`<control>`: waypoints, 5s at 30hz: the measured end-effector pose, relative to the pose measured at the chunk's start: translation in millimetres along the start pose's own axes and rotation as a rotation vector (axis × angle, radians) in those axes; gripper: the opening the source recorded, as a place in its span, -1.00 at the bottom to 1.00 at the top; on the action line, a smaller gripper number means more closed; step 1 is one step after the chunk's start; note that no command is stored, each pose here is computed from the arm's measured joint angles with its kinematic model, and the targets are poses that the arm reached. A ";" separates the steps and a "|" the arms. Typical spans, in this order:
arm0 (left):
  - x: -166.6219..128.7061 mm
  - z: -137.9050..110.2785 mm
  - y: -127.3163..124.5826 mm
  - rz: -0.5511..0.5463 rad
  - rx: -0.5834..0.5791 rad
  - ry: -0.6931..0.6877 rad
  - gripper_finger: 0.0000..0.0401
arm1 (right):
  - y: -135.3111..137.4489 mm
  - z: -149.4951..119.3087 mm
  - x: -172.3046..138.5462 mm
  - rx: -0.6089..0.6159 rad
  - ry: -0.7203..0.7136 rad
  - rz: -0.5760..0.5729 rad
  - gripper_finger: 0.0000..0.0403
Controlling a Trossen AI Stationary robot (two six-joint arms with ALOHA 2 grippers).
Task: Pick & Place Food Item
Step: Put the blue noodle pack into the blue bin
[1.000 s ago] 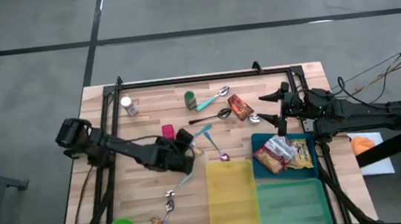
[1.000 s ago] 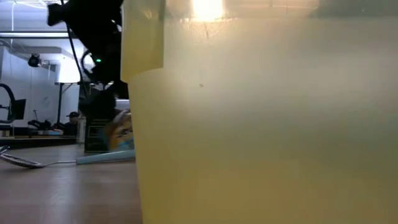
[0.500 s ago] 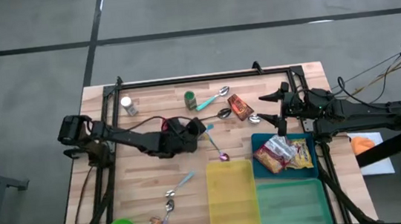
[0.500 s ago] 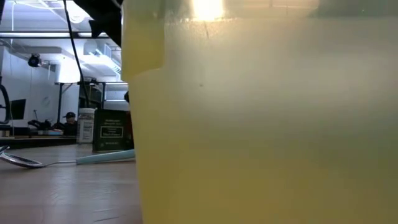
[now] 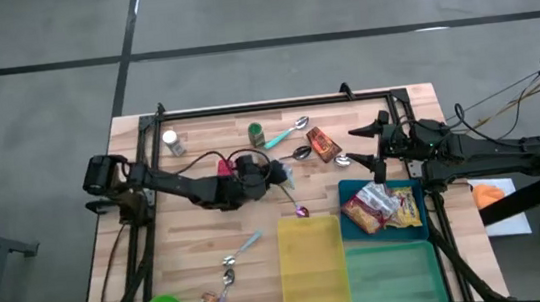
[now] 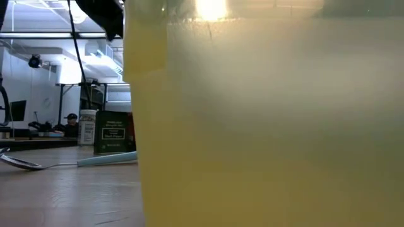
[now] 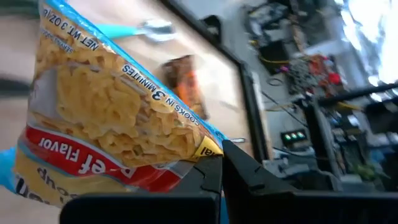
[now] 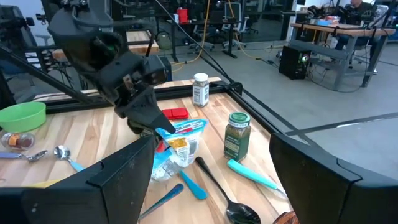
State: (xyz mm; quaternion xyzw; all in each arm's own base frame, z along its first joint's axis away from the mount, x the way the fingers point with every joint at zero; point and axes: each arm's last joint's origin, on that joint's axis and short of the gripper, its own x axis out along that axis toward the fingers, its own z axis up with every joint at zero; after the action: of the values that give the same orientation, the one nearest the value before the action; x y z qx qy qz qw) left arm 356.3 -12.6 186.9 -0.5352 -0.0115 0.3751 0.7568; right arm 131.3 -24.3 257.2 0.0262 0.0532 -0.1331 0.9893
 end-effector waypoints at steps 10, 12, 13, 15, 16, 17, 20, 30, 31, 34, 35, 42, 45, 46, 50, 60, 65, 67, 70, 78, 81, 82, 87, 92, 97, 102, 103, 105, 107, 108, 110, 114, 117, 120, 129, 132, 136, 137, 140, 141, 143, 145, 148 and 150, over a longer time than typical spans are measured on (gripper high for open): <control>33.6 -14.5 -5.1 -0.116 0.041 0.060 -0.99 | 0.0 0.0 -0.1 0.000 0.000 0.000 0.57; 42.6 -15.6 -11.1 -0.137 0.035 0.095 -0.99 | 0.0 0.0 -0.1 0.001 0.000 0.000 0.57; 47.6 -16.5 -13.4 -0.145 0.045 0.112 -0.99 | 0.0 0.0 0.0 0.000 0.000 0.000 0.57; 56.6 -17.0 -20.1 -0.172 0.077 0.158 -0.99 | 0.0 0.0 0.0 0.001 0.000 0.000 0.57; 61.2 -17.9 -23.7 -0.188 0.095 0.178 -0.99 | 0.0 0.0 -0.1 0.001 0.000 0.000 0.57; 65.3 -18.6 -27.2 -0.203 0.113 0.197 -0.99 | 0.0 0.0 0.0 0.000 0.000 0.000 0.57; 73.3 -21.5 -31.5 -0.192 0.155 0.234 -0.99 | 0.0 0.0 0.0 0.002 0.000 0.000 0.57; 75.1 -26.0 -13.7 0.004 0.064 0.282 -0.99 | 0.0 -0.3 0.0 0.000 0.001 0.000 0.57; 75.0 -26.2 -12.7 0.014 0.063 0.283 -0.99 | 0.0 -0.3 0.0 0.000 0.001 0.000 0.57; 75.0 -26.3 -12.1 0.018 0.070 0.285 -0.99 | 0.0 -0.4 0.1 0.000 0.001 0.000 0.57; 75.0 -26.3 -12.0 0.019 0.073 0.285 -0.99 | 0.0 -0.4 0.1 0.000 0.001 0.000 0.57; 74.9 -26.4 -11.6 0.022 0.072 0.286 -0.99 | 0.0 -0.4 0.1 0.001 0.001 0.000 0.57; 74.7 -26.7 -11.6 0.022 0.072 0.286 -0.97 | 0.0 -0.5 0.1 0.001 0.002 0.000 0.57; 74.6 -26.8 -11.7 0.022 0.074 0.287 -0.95 | 0.0 -0.5 0.0 0.001 0.001 0.000 0.57; 74.2 -27.4 -11.5 0.024 0.078 0.289 -0.77 | 0.0 -0.5 0.1 0.001 0.002 0.000 0.57; 74.2 -27.4 -11.5 0.023 0.078 0.289 -0.18 | 0.0 -0.6 0.1 0.000 0.002 0.000 0.57; 70.0 -21.7 -20.4 -0.030 0.153 0.271 -0.10 | 0.0 -0.5 0.1 0.000 0.002 0.000 0.57; 63.4 -14.4 -30.5 -0.069 0.216 0.240 -0.10 | 0.0 -0.6 0.1 0.001 0.002 0.000 0.57; 50.4 -0.8 -46.0 -0.112 0.343 0.185 -0.10 | 0.0 -0.7 0.1 0.000 0.002 0.000 0.57; -3.0 45.2 -91.7 -0.297 0.836 0.091 -0.10 | 0.0 -0.6 0.1 0.000 0.001 0.000 0.57; -27.0 62.7 -101.0 -0.347 1.022 0.099 -0.10 | 0.0 -0.7 0.1 0.001 0.002 0.000 0.57; -34.0 67.8 -102.0 -0.347 1.069 0.104 -0.10 | 0.0 -0.7 0.1 0.000 0.002 0.000 0.57; -71.4 95.1 -100.8 -0.302 1.214 0.149 -0.10 | 0.0 -0.6 0.1 0.000 0.002 0.000 0.57; -107.1 120.1 -92.2 -0.239 1.327 0.197 -0.10 | 0.0 -0.7 0.1 0.000 0.002 0.000 0.57; -135.1 138.3 -71.0 -0.190 1.281 0.145 -0.10 | 0.0 -0.7 0.1 0.000 0.002 0.000 0.57; -158.6 150.6 -37.8 -0.196 1.247 0.094 -0.10 | 0.0 -0.7 0.1 0.001 0.002 0.000 0.57; -162.7 152.4 -31.4 -0.215 1.232 0.074 -0.10 | 0.0 -0.7 0.1 0.001 0.002 0.000 0.57; -170.2 155.8 -19.3 -0.254 1.199 0.032 -0.10 | 0.0 -0.7 0.1 0.000 0.002 0.000 0.57; -176.4 157.8 -5.3 -0.285 1.177 -0.003 -0.10 | 0.0 -0.7 0.1 0.001 0.002 0.000 0.57; -178.4 157.7 2.3 -0.297 1.175 -0.011 -0.10 | 0.0 -0.7 0.1 0.000 0.002 0.000 0.57; -180.9 156.2 18.0 -0.325 1.198 -0.018 -0.10 | 0.0 -0.7 0.1 0.000 0.002 0.000 0.57; -182.4 151.3 43.1 -0.410 1.243 -0.064 -0.10 | 0.0 -0.7 0.1 0.000 0.002 0.000 0.57; -182.0 148.0 56.6 -0.475 1.234 -0.127 -0.10 | 0.0 -0.7 0.1 0.001 0.002 0.000 0.57; -181.2 143.2 67.7 -0.562 1.260 -0.157 -0.10 | 0.0 -0.7 0.1 0.001 0.002 0.000 0.57; -186.5 138.2 88.6 -0.718 1.283 -0.139 -0.10 | 0.0 -0.7 0.1 0.001 0.002 0.000 0.57; -189.3 139.7 89.1 -0.744 1.274 -0.149 -0.10 | 0.0 -0.6 0.1 0.000 0.002 0.000 0.57; -189.1 139.2 91.1 -0.743 1.247 -0.135 -0.10 | 0.0 -0.7 0.1 0.000 0.002 0.000 0.57; -189.0 139.0 91.3 -0.743 1.248 -0.134 -0.10 | 0.0 -0.7 0.1 0.000 0.002 0.000 0.57; -188.8 138.8 91.6 -0.741 1.249 -0.132 -0.10 | 0.0 -0.7 0.1 0.000 0.002 0.000 0.57; -188.8 138.8 91.6 -0.741 1.250 -0.131 -0.10 | 0.0 -0.7 0.1 0.000 0.002 0.000 0.57; -188.7 138.8 91.6 -0.741 1.250 -0.131 -0.10 | 0.0 -0.7 0.1 0.001 0.002 0.000 0.57; -188.4 138.6 91.6 -0.740 1.251 -0.129 -0.10 | 0.0 -0.6 0.1 0.000 0.002 0.000 0.57; -188.3 138.4 91.7 -0.739 1.251 -0.127 -0.10 | 0.0 -0.7 0.1 0.001 0.002 0.000 0.57; -188.0 138.1 92.3 -0.735 1.255 -0.121 -0.10 | 0.0 -0.7 0.1 0.000 0.002 0.000 0.57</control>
State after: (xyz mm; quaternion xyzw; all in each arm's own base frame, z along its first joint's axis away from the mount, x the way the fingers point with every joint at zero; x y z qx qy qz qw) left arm 112.1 2.5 242.4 0.0596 -0.0150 0.0618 0.9962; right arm 131.3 -24.2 256.5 0.0262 0.0542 -0.1331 0.9893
